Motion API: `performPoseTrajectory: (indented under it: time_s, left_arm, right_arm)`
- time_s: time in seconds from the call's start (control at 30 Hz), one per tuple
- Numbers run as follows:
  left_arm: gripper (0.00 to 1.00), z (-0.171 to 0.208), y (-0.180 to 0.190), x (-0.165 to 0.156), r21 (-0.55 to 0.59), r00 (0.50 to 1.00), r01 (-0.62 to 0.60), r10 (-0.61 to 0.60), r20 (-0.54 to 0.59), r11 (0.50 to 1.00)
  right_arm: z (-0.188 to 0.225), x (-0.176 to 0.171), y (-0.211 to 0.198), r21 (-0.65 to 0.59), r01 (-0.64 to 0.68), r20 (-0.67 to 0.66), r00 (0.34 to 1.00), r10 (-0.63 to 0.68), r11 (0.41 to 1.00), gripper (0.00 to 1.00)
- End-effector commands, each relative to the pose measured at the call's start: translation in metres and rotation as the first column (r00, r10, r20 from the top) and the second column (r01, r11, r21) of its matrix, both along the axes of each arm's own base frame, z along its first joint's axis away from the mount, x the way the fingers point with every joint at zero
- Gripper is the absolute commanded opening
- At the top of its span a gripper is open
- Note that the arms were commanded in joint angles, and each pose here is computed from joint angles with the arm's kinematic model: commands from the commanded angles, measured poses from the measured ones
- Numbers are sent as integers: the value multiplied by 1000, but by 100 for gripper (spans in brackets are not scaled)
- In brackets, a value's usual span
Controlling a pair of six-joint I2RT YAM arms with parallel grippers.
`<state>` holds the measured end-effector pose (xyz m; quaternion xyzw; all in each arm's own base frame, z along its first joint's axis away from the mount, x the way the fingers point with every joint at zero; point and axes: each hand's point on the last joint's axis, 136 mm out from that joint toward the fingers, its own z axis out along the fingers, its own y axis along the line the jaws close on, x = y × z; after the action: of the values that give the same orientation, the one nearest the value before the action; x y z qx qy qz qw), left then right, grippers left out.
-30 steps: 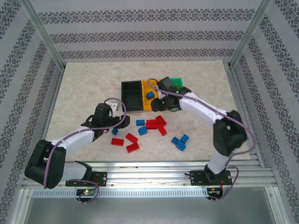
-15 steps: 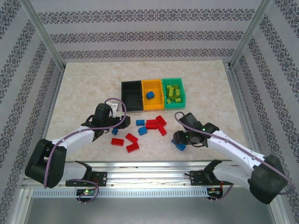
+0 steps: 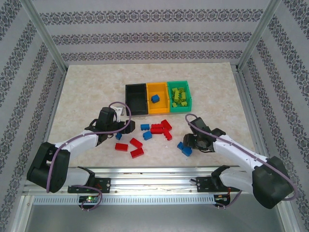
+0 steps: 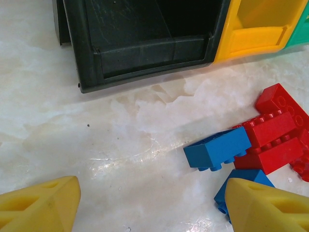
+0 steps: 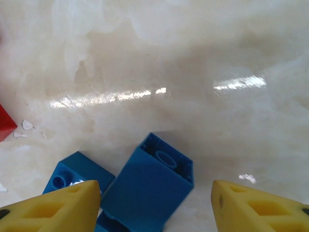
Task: Sort the legos into containers by color
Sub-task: Pick up the lego from the bottom-right of the table, then place the lego in the container.
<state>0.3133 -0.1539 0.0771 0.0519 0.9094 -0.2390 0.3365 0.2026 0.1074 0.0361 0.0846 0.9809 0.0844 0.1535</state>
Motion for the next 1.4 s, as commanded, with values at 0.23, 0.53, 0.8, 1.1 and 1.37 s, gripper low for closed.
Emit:
performPoseTrajectory:
  time_s: [0.23, 0.53, 0.8, 1.1, 1.37]
  left_arm:
    - [79, 12, -1, 9, -28, 999, -10, 11, 41, 1000]
    - [79, 13, -1, 9, -29, 999, -9, 10, 42, 1000]
    - [79, 12, 0, 9, -27, 999, -10, 11, 42, 1000]
    - [79, 9, 1, 9, -18, 999, -17, 17, 35, 1000]
    - [79, 9, 3, 10, -13, 999, -23, 24, 34, 1000]
  right_arm:
    - [-12, 16, 18, 45, -13, -13, 1000, 14, 999, 56]
    - [4, 28, 20, 28, -51, 30, 998, 50, 998, 35]
    - [46, 79, 53, 46, -145, 130, 982, 138, 988, 34]
    - [89, 168, 105, 20, -257, 231, 941, 245, 966, 34]
    - [87, 236, 133, -53, -309, 245, 918, 312, 950, 35]
